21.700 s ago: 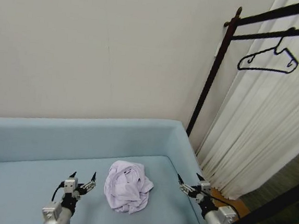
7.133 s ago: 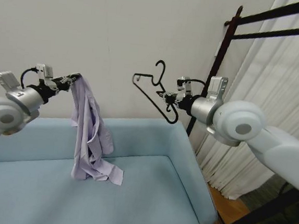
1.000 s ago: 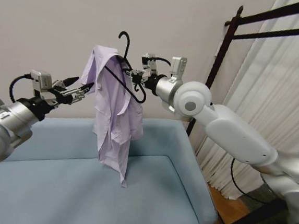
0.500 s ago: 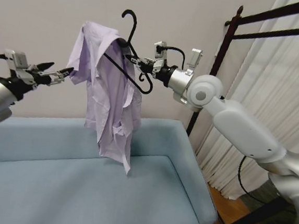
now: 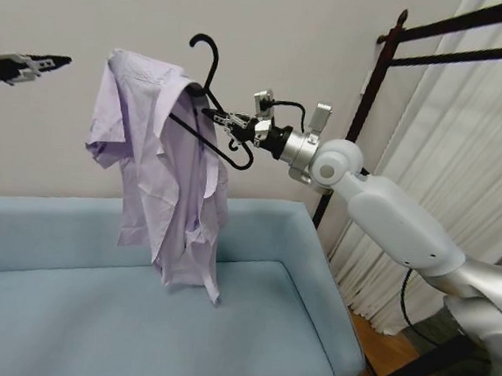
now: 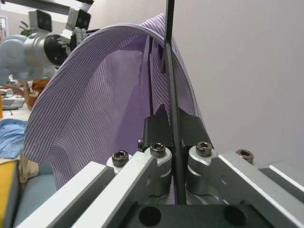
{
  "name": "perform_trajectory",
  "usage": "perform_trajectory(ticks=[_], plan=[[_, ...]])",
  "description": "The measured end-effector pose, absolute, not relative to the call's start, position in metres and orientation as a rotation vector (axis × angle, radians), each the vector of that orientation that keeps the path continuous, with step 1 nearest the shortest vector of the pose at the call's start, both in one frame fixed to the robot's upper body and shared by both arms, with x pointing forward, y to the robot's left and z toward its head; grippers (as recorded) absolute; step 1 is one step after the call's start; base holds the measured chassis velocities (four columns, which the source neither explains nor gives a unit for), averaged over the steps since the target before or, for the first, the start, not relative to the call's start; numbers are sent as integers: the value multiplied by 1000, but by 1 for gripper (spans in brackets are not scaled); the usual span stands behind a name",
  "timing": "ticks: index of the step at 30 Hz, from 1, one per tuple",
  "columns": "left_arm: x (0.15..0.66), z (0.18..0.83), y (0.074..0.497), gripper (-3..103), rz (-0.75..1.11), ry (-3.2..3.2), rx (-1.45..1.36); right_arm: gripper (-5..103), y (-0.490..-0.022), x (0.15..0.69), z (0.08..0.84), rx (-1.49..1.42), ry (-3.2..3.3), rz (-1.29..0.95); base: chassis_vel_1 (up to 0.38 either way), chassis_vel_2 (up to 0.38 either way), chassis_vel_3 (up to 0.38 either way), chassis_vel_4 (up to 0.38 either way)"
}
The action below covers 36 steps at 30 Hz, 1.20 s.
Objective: Pick up the clothes from the sofa and hang them on the clothes hanger.
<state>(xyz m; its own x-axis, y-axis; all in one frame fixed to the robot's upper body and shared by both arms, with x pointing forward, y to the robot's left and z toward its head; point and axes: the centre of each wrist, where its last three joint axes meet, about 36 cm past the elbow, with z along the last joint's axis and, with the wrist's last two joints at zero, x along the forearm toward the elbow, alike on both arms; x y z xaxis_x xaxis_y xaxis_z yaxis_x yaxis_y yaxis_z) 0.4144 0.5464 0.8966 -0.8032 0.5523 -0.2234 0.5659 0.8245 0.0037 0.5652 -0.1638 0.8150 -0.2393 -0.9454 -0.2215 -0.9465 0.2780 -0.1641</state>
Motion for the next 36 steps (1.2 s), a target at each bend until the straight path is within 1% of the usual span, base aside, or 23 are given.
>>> perform_trajectory(ticks=[3, 6, 7, 9, 10, 12, 14, 17, 25, 27, 30, 36], plan=[[419, 907, 546, 100, -41, 2799, 915, 2, -162, 565, 814, -1750, 2267, -10, 0, 0, 0, 0], [424, 922, 536, 100, 66, 2785, 937, 2, -160, 564, 811, -1763, 2260, -27, 0, 0, 0, 0], [424, 922, 536, 100, 66, 2785, 937, 2, -160, 564, 811, -1763, 2260, -27, 0, 0, 0, 0], [426, 928, 526, 100, 136, 2771, 977, 2, -158, 563, 810, -1771, 2260, -33, 0, 0, 0, 0], [428, 934, 512, 100, 204, 2757, 1037, 2, -157, 562, 807, -1781, 2259, -41, 0, 0, 0, 0], [429, 942, 496, 100, 269, 2748, 1102, 2, -155, 561, 805, -1793, 2258, -51, 0, 0, 0, 0], [430, 945, 493, 100, 286, 2745, 1122, 2, -154, 561, 805, -1798, 2256, -54, 0, 0, 0, 0], [438, 971, 480, 100, 362, 2713, 1225, 2, -150, 557, 808, -1809, 2239, -59, 0, 0, 0, 0], [463, 994, 472, 100, 335, 2679, 1357, 2, -156, 549, 812, -1801, 2242, -63, 0, 0, 0, 0], [466, 994, 477, 100, 325, 2674, 1383, 2, -158, 549, 814, -1796, 2248, -62, 0, 0, 0, 0], [465, 992, 496, 100, 307, 2635, 1488, 2, -161, 552, 816, -1780, 2262, -65, 0, 0, 0, 0], [464, 973, 518, 100, 283, 2637, 1536, 2, -156, 554, 811, -1791, 2269, -78, 0, 0, 0, 0]])
